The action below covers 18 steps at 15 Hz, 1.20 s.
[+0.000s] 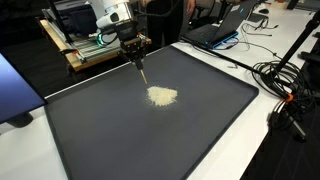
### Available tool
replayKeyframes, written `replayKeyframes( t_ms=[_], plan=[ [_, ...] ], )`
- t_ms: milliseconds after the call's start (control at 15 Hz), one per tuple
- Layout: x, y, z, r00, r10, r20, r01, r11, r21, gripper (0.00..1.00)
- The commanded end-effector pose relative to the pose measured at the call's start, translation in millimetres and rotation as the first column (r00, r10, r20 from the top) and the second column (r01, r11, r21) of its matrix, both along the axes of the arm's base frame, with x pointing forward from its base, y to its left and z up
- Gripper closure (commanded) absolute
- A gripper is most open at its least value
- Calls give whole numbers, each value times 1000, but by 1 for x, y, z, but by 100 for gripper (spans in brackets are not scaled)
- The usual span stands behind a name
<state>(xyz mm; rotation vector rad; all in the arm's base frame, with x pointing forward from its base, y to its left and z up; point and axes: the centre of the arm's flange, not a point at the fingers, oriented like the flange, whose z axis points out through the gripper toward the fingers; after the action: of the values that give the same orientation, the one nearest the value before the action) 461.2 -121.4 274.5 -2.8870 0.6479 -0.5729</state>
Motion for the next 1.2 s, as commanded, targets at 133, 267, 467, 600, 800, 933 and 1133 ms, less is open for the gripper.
replayKeyframes(
  t_ms=[133, 267, 467, 600, 800, 933, 1133],
  plan=[
    [23, 8, 66, 985, 127, -114, -145, 974, -176, 97],
    [30, 13, 69, 971, 193, -141, -221, 950, -222, 97],
    [50, 32, 89, 930, 304, -208, -352, 901, -255, 97],
    [63, 56, 110, 896, 351, -271, -422, 862, -280, 97],
    [76, 99, 131, 846, 406, -347, -508, 812, -288, 97],
    [87, 130, 127, 827, 419, -375, -535, 791, -297, 97],
    [104, 170, 104, 839, 391, -380, -526, 763, -377, 97]
  ],
)
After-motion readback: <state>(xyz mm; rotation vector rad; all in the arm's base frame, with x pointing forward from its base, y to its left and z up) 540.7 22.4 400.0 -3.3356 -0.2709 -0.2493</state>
